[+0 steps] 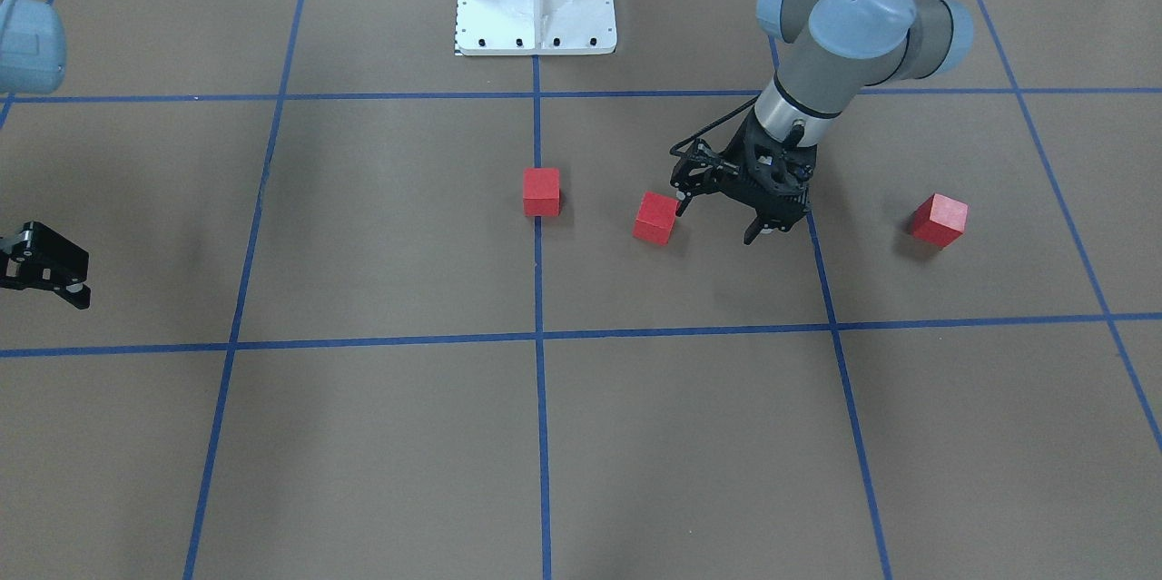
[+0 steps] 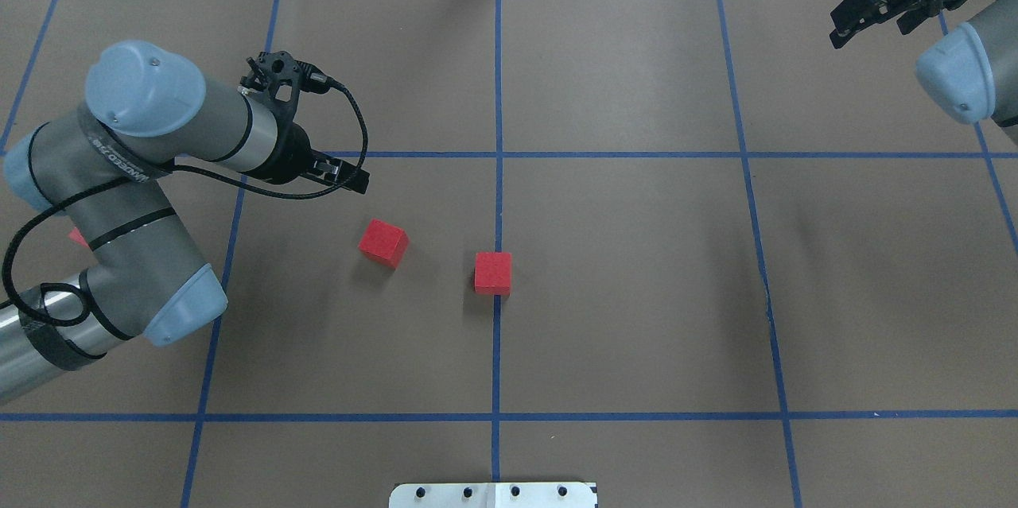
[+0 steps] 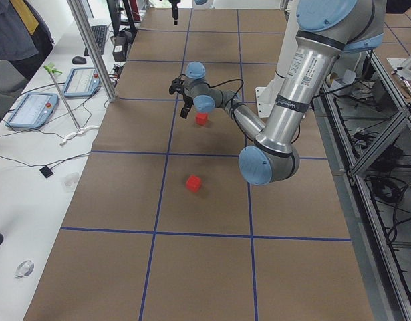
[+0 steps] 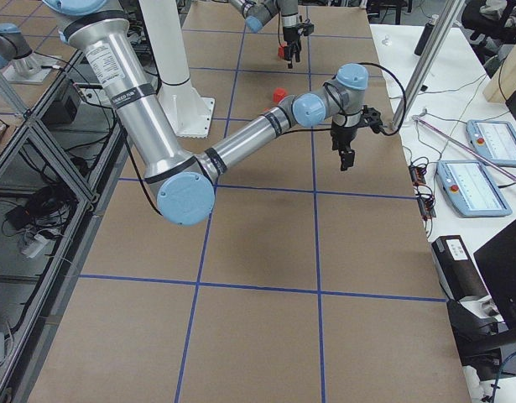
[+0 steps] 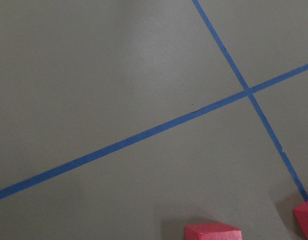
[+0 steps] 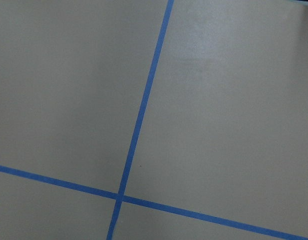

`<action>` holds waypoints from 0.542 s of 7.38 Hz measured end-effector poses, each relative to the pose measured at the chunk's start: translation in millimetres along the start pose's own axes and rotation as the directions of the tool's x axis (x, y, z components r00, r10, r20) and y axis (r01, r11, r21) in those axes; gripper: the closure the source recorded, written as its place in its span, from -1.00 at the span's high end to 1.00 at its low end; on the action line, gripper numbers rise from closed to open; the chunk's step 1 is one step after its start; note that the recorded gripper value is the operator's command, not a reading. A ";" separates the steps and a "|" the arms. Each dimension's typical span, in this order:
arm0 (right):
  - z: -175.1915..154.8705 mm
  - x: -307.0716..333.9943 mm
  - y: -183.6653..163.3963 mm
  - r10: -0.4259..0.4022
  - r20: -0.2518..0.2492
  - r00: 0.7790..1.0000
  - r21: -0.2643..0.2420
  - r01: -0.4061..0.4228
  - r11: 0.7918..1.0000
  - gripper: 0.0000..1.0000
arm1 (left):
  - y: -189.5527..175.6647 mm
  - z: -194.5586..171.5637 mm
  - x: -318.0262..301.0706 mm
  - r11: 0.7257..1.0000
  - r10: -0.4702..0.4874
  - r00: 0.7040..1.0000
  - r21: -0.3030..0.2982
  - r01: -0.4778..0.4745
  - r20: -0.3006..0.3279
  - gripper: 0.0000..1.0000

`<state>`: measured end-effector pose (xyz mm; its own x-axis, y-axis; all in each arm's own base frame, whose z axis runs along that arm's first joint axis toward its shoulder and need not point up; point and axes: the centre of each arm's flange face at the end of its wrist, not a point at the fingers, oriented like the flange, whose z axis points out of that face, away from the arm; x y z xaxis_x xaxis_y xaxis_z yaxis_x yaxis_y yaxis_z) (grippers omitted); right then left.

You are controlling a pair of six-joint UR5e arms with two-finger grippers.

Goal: Form red blocks into L shape at center
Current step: 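Raise the right gripper away while the left arm reaches toward the middle red cube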

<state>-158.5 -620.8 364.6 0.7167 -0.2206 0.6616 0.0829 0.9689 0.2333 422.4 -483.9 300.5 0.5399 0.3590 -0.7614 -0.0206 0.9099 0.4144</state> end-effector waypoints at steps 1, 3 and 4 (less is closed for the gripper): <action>0.4 0.7 0.7 -0.001 0.003 1.000 -0.002 0.001 1.000 1.00 | 2.0 4.2 5.4 1.000 -0.003 1.000 0.000 0.003 -0.001 1.00; 1.7 2.4 2.9 0.002 0.011 1.000 -0.007 -0.002 1.000 1.00 | 8.2 10.3 28.8 1.000 0.001 1.000 -0.028 -0.002 -0.029 1.00; 2.4 3.3 3.8 0.004 0.011 1.000 -0.008 -0.004 1.000 1.00 | 18.4 18.8 40.4 0.999 0.004 0.999 -0.049 -0.006 -0.037 1.00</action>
<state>-157.4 -618.1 369.4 0.7095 -0.2181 0.6701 0.0856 0.9705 0.2252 459.7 -456.6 286.7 0.5083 0.3699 -0.7777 -0.0653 0.9170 0.3935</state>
